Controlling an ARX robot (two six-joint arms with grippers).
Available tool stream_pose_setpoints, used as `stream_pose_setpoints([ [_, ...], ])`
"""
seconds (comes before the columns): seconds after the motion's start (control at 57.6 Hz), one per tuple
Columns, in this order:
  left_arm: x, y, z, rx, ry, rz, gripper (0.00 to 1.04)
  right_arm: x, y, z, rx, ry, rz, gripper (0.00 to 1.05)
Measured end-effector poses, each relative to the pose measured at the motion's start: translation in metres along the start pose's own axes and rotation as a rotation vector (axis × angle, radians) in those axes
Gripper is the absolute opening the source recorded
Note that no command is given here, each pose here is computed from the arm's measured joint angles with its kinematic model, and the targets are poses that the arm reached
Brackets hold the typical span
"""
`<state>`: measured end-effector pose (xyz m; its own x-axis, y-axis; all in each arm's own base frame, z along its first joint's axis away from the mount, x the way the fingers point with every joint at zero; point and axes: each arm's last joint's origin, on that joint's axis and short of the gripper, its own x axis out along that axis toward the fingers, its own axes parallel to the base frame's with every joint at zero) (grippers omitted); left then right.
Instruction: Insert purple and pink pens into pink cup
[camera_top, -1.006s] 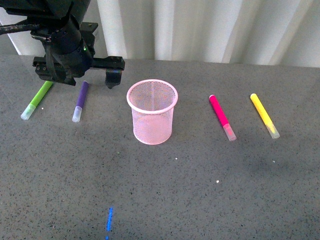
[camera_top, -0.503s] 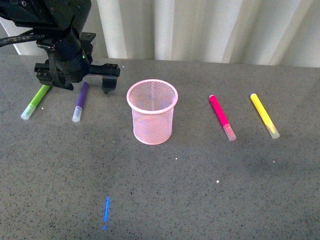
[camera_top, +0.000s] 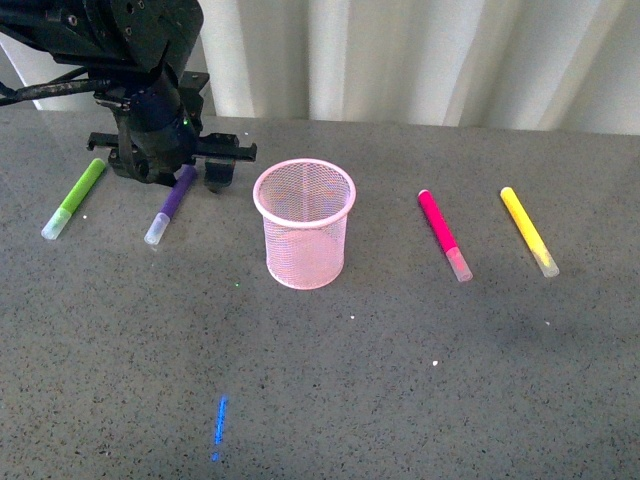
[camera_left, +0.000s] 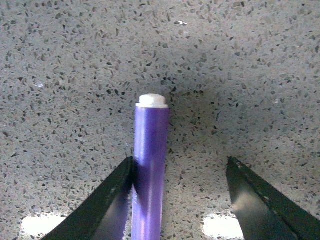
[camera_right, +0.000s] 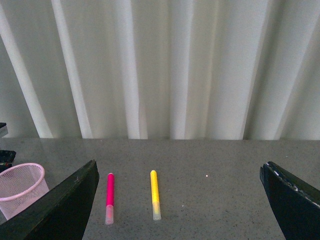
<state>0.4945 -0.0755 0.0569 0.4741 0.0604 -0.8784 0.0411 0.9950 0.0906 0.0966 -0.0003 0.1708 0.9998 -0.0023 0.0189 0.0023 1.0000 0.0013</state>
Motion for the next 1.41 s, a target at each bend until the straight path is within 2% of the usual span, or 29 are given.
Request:
stream_pose_setpoints([
  [0.278, 0.003, -0.002, -0.006, 0.002, -0.014, -0.007, 0.18, 0.0, 0.0, 0.0, 0.0, 0.0, 0.0, 0.98],
  [0.33, 0.003, -0.001, -0.007, 0.0, -0.019, -0.003, 0.13, 0.0, 0.0, 0.0, 0.0, 0.0, 0.0, 0.98],
  [0.729, -0.001, 0.009, -0.011, -0.027, -0.074, 0.012, 0.13, 0.0, 0.0, 0.0, 0.0, 0.0, 0.0, 0.98],
  [0.867, -0.01, 0.015, -0.007, -0.062, -0.139, 0.0, 0.12, 0.0, 0.0, 0.0, 0.0, 0.0, 0.0, 0.98],
  [0.954, -0.027, 0.021, 0.001, -0.071, -0.233, 0.001, 0.12, 0.0, 0.0, 0.0, 0.0, 0.0, 0.0, 0.98],
  [1.093, -0.108, 0.034, 0.025, -0.108, -0.557, -0.037, 0.12, 0.0, 0.0, 0.0, 0.0, 0.0, 0.0, 0.98],
  [1.145, -0.13, 0.035, 0.026, -0.127, -0.632, -0.052, 0.12, 0.0, 0.0, 0.0, 0.0, 0.0, 0.0, 0.98],
  [1.301, -0.188, 0.03, 0.013, -0.218, -0.84, -0.127, 0.12, 0.0, 0.0, 0.0, 0.0, 0.0, 0.0, 0.98],
  [1.405, -0.208, 0.019, -0.007, -0.279, -0.91, -0.186, 0.12, 0.0, 0.0, 0.0, 0.0, 0.0, 0.0, 0.98],
])
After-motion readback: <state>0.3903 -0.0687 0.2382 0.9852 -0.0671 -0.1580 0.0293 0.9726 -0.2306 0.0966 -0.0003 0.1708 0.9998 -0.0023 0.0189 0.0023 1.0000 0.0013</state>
